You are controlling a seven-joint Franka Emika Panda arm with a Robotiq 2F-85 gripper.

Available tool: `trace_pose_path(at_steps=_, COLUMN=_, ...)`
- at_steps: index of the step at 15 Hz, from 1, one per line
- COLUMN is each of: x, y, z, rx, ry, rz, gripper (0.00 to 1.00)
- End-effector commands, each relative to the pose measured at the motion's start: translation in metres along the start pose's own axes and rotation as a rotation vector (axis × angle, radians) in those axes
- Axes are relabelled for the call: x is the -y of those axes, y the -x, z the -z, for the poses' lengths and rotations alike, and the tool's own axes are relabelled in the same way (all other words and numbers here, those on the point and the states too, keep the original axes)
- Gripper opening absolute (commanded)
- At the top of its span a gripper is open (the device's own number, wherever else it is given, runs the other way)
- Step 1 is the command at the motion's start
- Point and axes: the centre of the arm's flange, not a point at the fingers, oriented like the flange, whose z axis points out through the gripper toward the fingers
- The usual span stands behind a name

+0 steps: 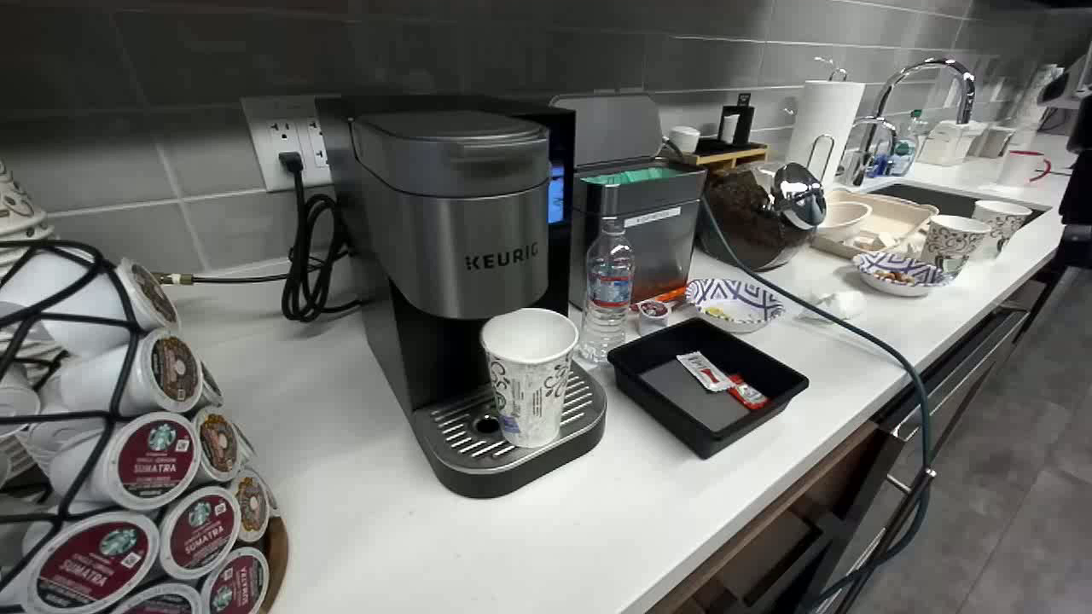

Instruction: Move the salt sachet to the right

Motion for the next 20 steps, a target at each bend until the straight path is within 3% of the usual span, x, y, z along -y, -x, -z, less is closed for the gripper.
trace_pose_path(at_steps=1, x=0.000, y=0.000, z=0.000, rx=0.000, ry=0.000, rz=0.000, gripper=1.00)
trace_pose_path(at_steps=6, x=0.000, y=0.000, z=0.000, rx=0.000, ry=0.000, rz=0.000, gripper=1.00)
trace_pose_path(at_steps=7, x=0.014, y=-0.003, z=-0.001, rx=-0.039, ry=0.009, rz=0.027, gripper=1.00)
trace_pose_path(at_steps=12, x=0.131, y=-0.015, z=-0.005, rx=-0.175, ry=0.156, rz=0.265, gripper=1.00)
trace_pose_path(at_steps=18, x=0.283, y=0.003, z=-0.038, rx=-0.214, ry=0.314, rz=0.626, gripper=1.00)
trace_pose_path(at_steps=19, x=0.298, y=0.002, z=-0.045, rx=-0.209, ry=0.351, rz=0.683, gripper=1.00)
trace_pose_path(at_steps=20, x=0.278, y=0.012, z=-0.032, rx=-0.206, ry=0.296, rz=0.622, gripper=1.00)
